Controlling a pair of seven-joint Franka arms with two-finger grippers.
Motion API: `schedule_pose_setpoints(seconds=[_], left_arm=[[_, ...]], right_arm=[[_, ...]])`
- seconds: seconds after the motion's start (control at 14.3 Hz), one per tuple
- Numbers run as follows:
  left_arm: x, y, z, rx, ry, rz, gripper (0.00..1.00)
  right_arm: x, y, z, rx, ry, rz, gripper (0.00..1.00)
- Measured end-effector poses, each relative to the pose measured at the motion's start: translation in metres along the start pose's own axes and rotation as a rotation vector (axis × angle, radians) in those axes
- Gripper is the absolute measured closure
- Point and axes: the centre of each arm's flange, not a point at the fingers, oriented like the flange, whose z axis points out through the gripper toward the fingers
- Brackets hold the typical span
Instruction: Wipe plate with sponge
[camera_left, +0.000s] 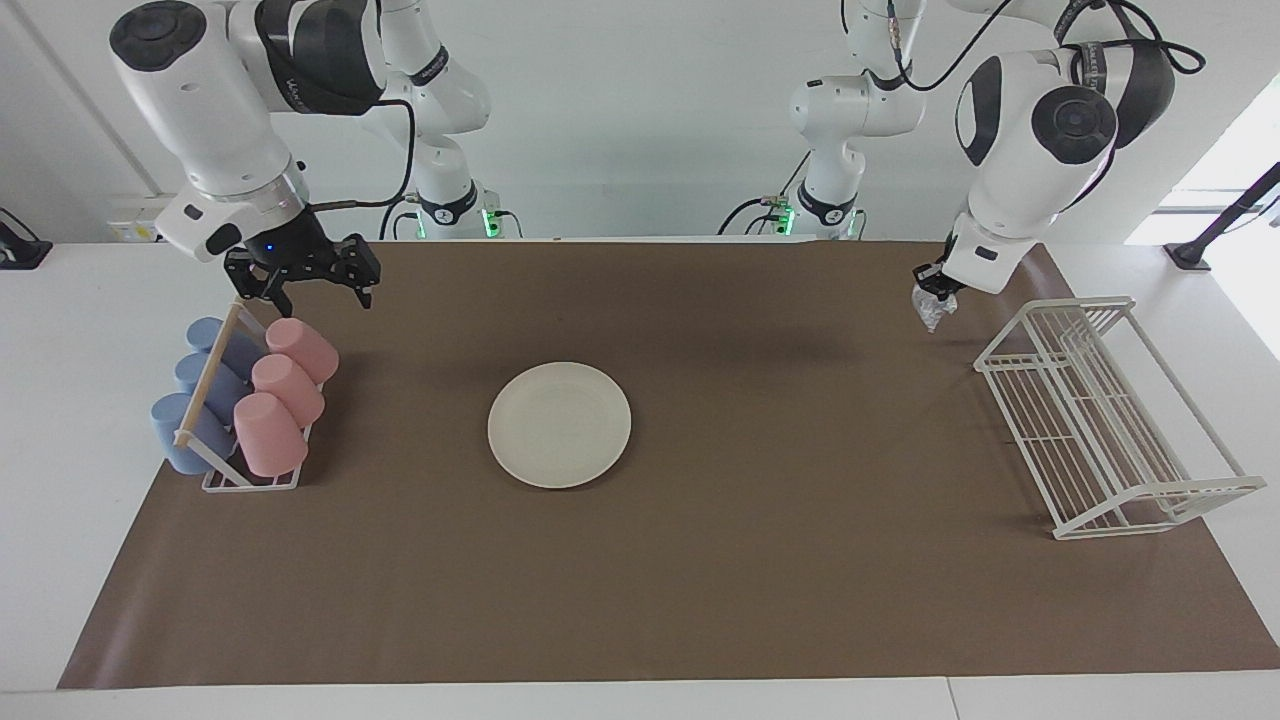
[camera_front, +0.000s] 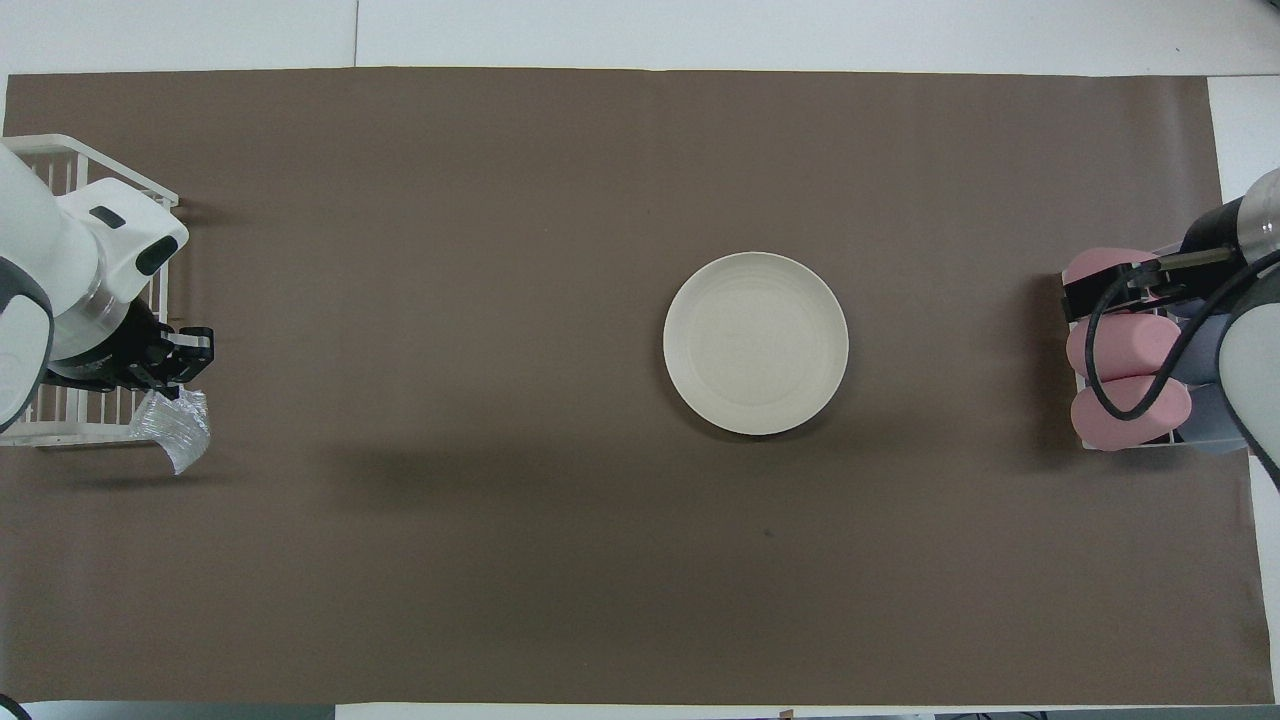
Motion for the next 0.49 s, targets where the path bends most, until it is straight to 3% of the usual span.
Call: schedule_pose_setpoints(seconds=[0.49], left_arm=[[0.027,-0.017,-0.009,0.446,0.153,0.02,0.95]], right_arm=[[-0.001,0.008,-0.01,0.0,-0.001,0.093,0.0]])
